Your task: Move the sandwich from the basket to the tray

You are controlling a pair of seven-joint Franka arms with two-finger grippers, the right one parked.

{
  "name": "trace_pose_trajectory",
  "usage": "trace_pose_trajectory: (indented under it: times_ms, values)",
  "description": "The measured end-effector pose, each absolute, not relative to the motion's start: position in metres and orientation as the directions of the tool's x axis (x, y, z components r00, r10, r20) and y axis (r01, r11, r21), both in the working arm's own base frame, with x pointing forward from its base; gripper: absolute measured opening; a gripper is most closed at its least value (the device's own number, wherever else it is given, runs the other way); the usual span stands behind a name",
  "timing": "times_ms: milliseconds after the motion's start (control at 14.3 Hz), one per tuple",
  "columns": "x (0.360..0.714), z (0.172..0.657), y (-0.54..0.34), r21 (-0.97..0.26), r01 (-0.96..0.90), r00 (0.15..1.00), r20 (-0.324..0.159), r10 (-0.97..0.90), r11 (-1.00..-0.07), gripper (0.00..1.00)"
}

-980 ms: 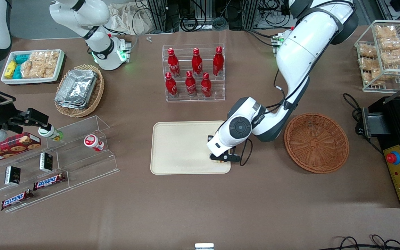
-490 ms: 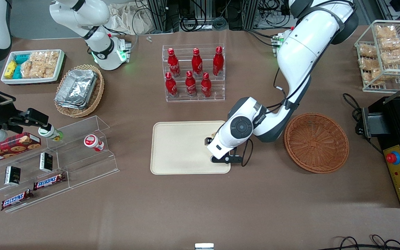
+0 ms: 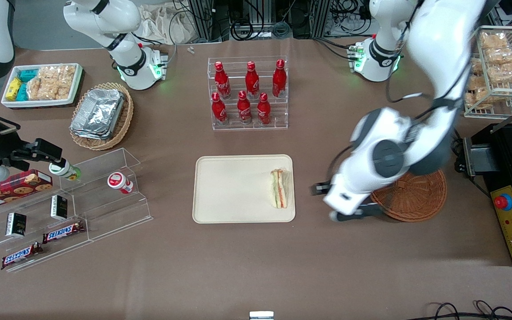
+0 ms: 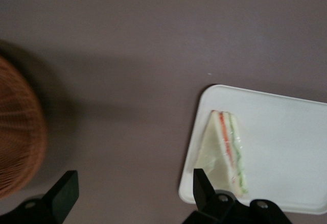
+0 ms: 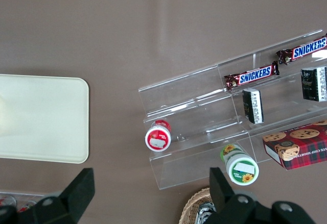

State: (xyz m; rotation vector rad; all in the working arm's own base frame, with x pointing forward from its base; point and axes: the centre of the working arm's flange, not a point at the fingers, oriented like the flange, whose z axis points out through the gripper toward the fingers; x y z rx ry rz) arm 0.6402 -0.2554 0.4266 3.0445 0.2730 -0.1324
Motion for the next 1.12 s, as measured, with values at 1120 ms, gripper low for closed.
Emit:
trace_pose_trajectory:
  times_ms: [1120]
  values:
    - [0.594,0.496,-0.042,-0.025,-0.015,1.000,-0.026,-0.014,-1.000,0.99]
